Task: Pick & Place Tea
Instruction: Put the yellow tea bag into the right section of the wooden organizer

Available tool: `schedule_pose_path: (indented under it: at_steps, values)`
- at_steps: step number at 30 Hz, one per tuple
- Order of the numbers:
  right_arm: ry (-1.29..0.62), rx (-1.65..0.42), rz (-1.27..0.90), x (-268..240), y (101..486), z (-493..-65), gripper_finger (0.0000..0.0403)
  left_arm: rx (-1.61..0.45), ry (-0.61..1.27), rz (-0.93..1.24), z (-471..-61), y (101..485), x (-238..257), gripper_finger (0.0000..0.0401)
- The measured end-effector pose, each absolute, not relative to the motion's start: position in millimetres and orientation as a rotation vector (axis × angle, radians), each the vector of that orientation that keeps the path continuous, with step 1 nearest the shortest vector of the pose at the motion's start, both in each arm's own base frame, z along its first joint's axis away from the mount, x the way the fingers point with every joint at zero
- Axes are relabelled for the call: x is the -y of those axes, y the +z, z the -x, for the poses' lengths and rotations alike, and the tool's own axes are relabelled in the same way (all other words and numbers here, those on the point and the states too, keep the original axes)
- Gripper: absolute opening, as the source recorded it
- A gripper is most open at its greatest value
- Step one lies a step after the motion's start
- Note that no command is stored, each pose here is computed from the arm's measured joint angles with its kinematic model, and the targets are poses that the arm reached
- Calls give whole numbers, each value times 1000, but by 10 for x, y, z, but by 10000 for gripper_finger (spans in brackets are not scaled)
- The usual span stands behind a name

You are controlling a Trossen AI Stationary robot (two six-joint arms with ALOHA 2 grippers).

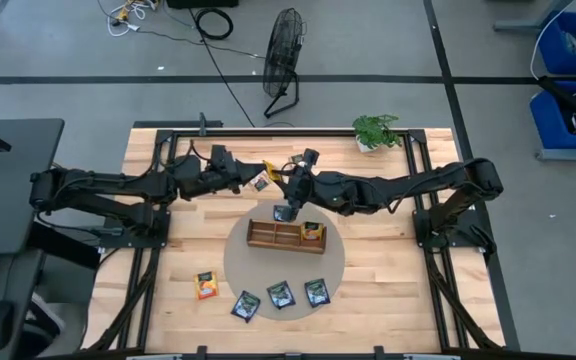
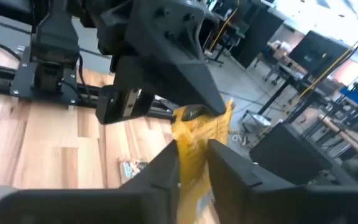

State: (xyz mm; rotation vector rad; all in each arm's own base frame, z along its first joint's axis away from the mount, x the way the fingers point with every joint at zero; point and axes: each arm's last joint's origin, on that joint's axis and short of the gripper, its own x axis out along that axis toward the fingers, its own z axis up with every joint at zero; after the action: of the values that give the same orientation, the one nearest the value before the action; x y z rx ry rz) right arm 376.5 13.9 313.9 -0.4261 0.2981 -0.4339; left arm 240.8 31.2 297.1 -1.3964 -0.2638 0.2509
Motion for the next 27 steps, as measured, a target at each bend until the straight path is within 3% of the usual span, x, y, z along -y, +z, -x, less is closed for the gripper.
schedule_pose_path:
  at_steps: [6,17,21,27]
  values:
    - [-443,-282,372,-137,3157,-3760,7,264,227,1283,-2410,3002,-301,14]
    - [-439,-304,148,-119,3396,-3431,2,257,198,855,-2350,3113,-278,95]
    - [-336,-284,64,-134,3553,-3261,1,203,130,663,-2333,3130,-241,122]
    - [-139,-195,-136,-184,3760,-3112,1,181,95,550,-2341,3129,-164,150]
